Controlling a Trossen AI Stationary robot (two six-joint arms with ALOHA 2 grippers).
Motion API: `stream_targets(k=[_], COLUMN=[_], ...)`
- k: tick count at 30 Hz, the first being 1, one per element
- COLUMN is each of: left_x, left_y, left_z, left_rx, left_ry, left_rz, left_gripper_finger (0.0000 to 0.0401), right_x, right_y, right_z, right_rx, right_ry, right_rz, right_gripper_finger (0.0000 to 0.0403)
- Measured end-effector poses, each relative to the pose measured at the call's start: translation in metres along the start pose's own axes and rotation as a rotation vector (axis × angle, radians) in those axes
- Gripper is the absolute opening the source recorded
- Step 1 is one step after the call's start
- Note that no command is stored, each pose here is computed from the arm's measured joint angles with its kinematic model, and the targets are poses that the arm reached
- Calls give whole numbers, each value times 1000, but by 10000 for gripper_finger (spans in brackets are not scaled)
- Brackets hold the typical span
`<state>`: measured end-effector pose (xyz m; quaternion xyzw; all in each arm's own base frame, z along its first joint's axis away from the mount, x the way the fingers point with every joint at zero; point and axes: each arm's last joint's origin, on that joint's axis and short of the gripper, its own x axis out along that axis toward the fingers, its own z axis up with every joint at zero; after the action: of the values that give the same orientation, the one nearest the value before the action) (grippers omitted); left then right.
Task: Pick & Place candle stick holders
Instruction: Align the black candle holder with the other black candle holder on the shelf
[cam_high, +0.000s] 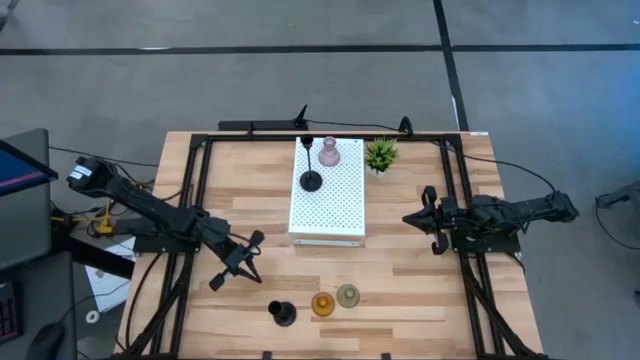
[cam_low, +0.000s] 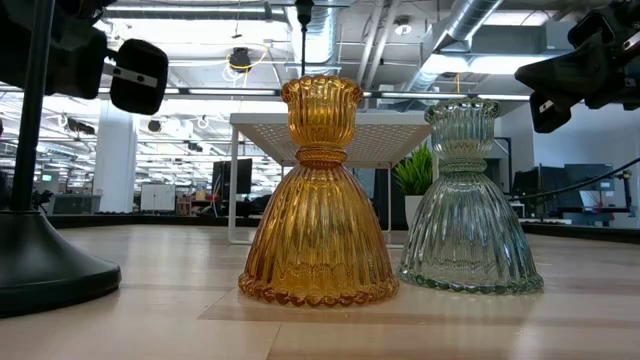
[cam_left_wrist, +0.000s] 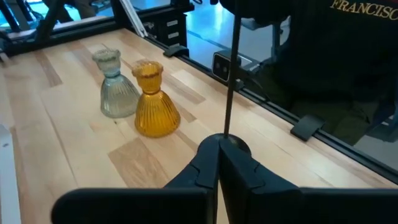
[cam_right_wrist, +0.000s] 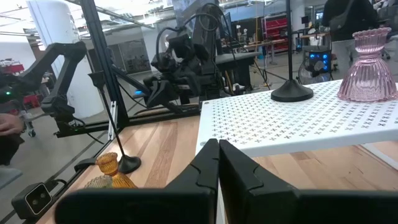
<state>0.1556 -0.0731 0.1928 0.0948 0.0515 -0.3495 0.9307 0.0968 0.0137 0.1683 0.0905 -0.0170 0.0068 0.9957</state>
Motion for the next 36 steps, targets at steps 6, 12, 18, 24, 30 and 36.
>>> stream_targets(k=[6,12,18,24,30,36], left_x=[2,7,19,33,45,62], left_y=[1,2,4,6,5,-1], left_z=[1,5,-3,-16,-24,-28], left_rx=[6,27,23,-58,-55,-49], left_ry=[-22,-91,-81,-53,-80,-85], left_rz=[4,-36,-37,-45,-57,-99], left_gripper_finger=[35,74,113,155,189,213], right_x=[0,0,0,0,0,0], right_y=[0,0,0,0,0,0], right_z=[0,0,0,0,0,0], right_rx=[0,0,0,0,1,1], right_ry=[0,0,0,0,0,0], right_rz=[0,0,0,0,0,0], right_gripper_finger=[0,0,0,0,0,0])
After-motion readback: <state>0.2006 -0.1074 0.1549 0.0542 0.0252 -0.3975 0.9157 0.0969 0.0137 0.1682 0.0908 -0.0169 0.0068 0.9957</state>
